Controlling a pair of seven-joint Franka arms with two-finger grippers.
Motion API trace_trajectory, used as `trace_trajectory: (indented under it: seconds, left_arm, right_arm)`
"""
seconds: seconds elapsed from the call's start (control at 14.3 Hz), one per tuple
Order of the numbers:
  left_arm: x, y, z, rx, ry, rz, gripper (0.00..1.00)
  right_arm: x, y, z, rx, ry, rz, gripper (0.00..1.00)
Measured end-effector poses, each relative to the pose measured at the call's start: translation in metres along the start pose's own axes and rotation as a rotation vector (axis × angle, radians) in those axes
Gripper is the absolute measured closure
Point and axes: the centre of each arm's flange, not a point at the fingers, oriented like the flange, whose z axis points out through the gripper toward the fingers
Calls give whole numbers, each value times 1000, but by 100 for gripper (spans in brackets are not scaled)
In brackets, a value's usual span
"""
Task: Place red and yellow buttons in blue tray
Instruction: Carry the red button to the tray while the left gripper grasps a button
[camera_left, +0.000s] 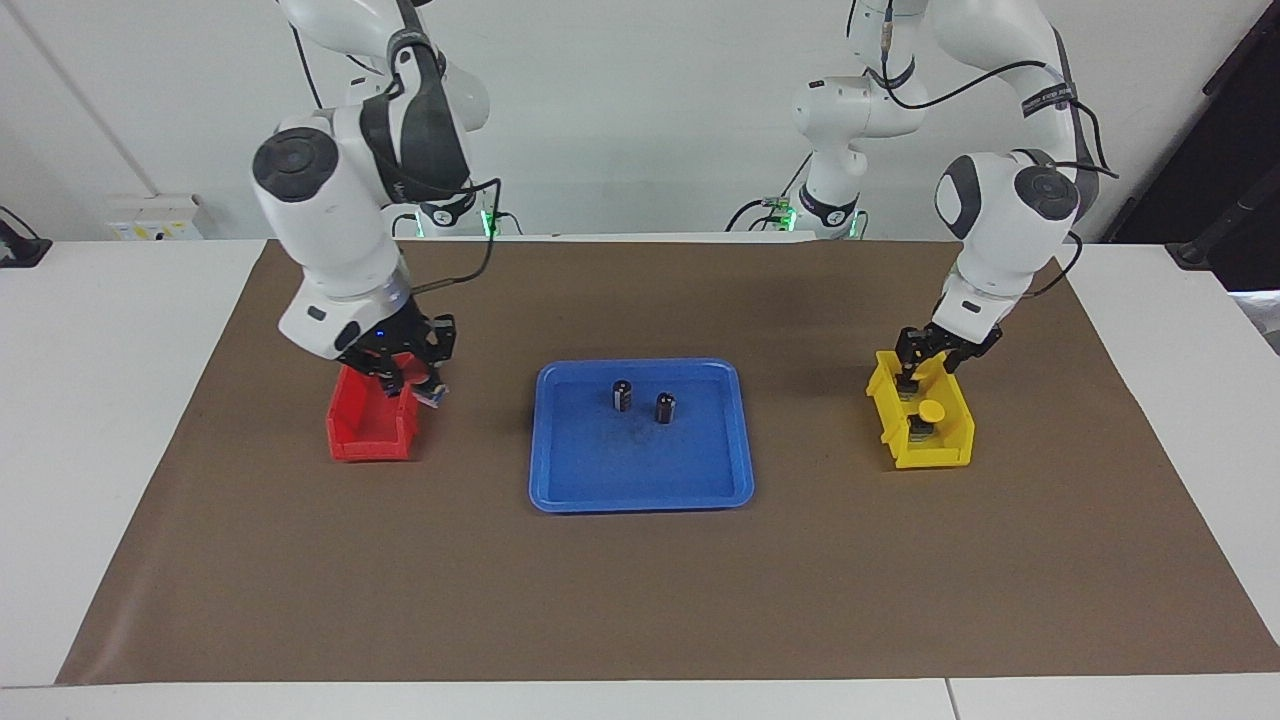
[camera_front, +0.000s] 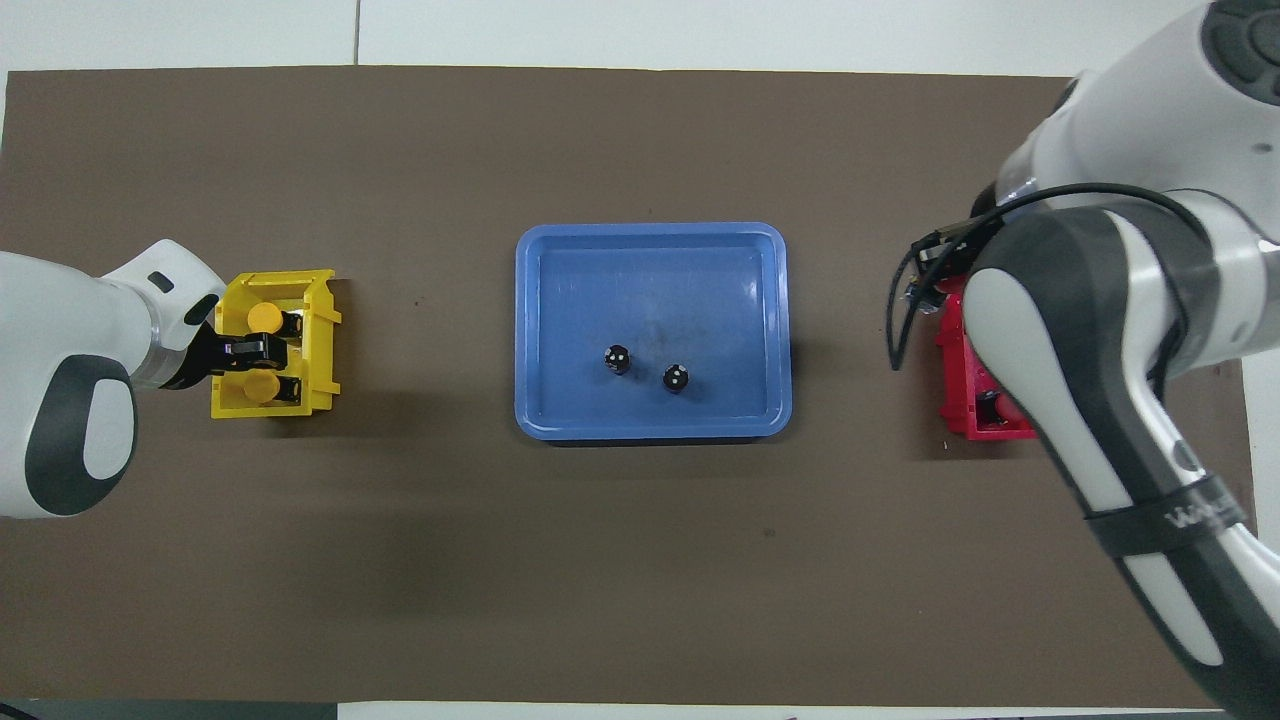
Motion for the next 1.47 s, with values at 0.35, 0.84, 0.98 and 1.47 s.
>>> trace_trajectory:
  seconds: [0.35, 0.84, 0.98, 1.47]
  left_arm:
    - [-11, -3, 18, 3, -41, -4, 32]
    - [-12, -3, 18, 2, -33, -4, 36]
    - [-12, -3, 19, 2, -30, -4, 37]
    - [-12, -3, 20, 2, -26, -4, 50]
  right_arm:
    - [35, -140, 51, 11, -10, 158, 59]
    - [59, -203, 126, -46, 46, 167, 59]
    - [59, -204, 133, -39, 58, 182, 59]
    - [57, -205, 145, -36, 76, 197, 42]
